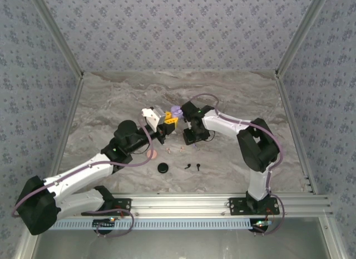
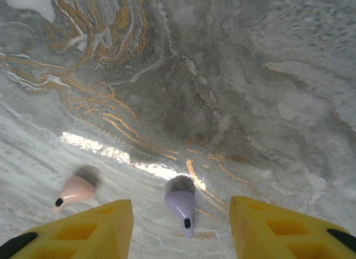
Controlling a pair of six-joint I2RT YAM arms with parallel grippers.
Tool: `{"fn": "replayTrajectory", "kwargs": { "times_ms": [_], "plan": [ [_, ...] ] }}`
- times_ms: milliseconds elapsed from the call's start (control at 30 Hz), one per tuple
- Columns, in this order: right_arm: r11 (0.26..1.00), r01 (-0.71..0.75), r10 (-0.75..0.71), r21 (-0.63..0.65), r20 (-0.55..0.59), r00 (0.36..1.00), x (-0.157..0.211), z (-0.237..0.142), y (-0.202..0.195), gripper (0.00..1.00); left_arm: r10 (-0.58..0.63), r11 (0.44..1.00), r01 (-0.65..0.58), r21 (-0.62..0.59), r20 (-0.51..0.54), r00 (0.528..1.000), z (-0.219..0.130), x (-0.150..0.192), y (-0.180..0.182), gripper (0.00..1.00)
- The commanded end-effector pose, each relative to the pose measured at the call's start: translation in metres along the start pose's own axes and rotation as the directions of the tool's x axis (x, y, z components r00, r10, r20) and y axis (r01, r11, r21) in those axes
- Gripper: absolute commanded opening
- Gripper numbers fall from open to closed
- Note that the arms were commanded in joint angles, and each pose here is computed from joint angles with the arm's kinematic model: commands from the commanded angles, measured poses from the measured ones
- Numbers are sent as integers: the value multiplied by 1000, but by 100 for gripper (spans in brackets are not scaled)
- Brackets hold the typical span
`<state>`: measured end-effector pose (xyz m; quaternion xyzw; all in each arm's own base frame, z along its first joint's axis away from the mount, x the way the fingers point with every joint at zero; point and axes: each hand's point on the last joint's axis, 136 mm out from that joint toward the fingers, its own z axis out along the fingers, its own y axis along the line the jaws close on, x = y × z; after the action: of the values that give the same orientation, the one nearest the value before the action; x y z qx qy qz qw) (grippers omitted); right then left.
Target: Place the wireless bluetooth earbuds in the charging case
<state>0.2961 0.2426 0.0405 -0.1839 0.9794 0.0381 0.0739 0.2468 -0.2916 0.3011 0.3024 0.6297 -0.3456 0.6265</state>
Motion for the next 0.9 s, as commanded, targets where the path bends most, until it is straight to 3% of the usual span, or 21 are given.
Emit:
{"fn": "replayTrajectory", "kwargs": {
  "times_ms": [0,200,867],
  "plan": [
    [998,32,-29,48,-53,998,6,4,-4,49,15,1000,-14,-6,32,999,-4,-10,-1,0],
    [998,44,-39,53,-89,995,10,15,-1,47,15,1000,-14,-9,31,999,-4,-10,-1,0],
    [998,50,-43,42,-138,990,18,26,2,25,14,1000,-14,-7,26,1000,-2,-8,-1,0]
  ]
}}
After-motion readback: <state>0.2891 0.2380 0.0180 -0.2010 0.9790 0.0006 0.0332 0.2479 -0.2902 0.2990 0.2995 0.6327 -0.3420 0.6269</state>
